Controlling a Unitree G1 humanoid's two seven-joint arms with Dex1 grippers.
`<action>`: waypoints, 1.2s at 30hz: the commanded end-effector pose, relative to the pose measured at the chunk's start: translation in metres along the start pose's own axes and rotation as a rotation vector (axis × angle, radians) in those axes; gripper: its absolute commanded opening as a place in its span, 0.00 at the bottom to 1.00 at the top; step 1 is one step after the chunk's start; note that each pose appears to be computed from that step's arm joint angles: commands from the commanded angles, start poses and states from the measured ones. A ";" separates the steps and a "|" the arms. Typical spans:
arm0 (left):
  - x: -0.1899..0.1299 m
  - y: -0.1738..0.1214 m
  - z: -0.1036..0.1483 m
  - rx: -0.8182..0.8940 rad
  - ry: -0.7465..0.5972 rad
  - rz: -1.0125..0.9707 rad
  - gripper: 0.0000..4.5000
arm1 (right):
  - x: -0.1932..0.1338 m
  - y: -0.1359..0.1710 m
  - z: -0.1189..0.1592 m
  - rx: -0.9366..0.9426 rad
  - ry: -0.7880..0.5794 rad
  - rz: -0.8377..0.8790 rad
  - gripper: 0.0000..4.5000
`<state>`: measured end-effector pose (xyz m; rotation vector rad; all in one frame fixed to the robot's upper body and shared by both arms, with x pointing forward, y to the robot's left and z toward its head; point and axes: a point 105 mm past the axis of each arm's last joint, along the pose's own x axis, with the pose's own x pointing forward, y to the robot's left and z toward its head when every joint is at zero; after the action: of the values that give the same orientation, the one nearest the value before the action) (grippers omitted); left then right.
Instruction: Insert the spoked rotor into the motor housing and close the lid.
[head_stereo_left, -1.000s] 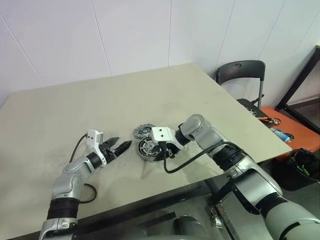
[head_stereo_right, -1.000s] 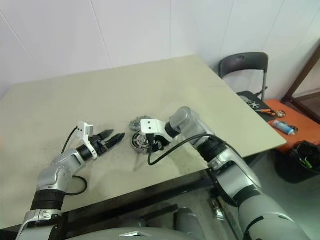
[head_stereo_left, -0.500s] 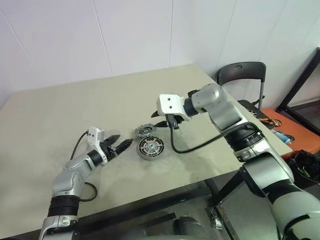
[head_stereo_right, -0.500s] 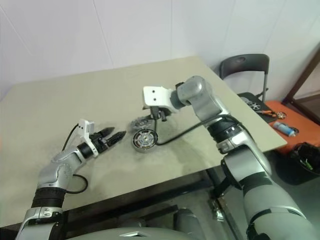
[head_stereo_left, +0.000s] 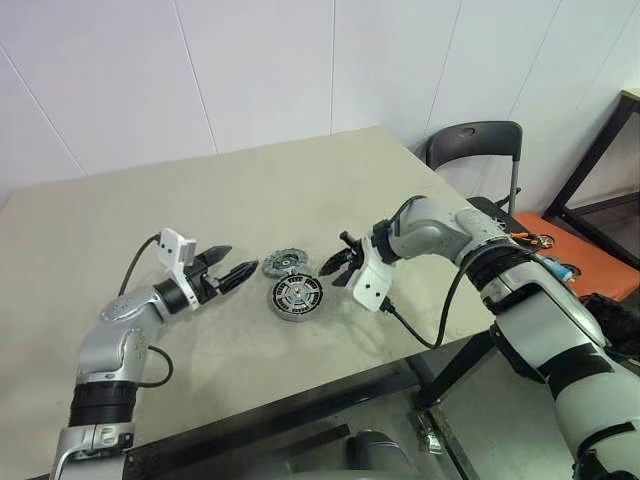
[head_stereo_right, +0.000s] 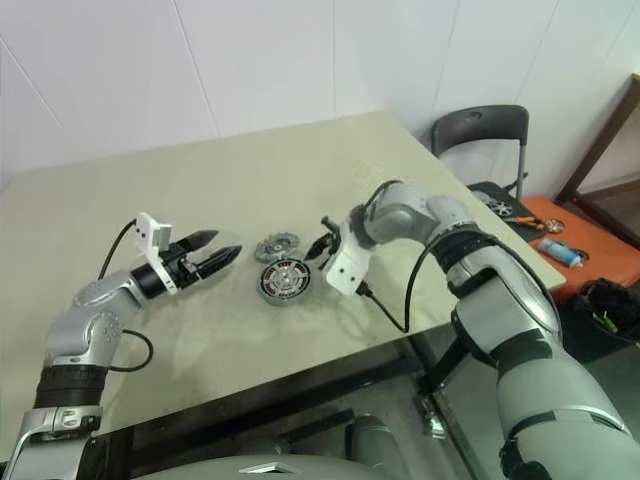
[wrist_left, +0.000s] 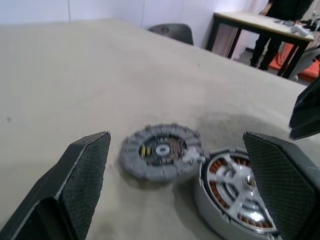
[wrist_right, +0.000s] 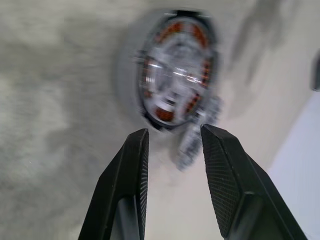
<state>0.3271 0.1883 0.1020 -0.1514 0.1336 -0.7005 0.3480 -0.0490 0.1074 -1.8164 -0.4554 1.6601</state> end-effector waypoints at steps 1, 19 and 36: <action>0.002 -0.012 0.014 0.036 -0.040 -0.020 1.00 | -0.003 -0.008 -0.010 -0.068 0.050 0.001 0.38; 0.003 -0.027 0.008 0.007 -0.022 -0.032 1.00 | 0.026 -0.012 0.000 -0.132 0.006 0.030 0.38; 0.003 -0.027 -0.006 -0.023 -0.025 -0.003 1.00 | 0.038 0.000 -0.014 -0.137 0.092 0.048 0.38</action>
<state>0.3107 0.1659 0.0922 -0.1977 0.1591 -0.6965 0.3626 -0.0317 0.0710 -1.9691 -0.4809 1.6191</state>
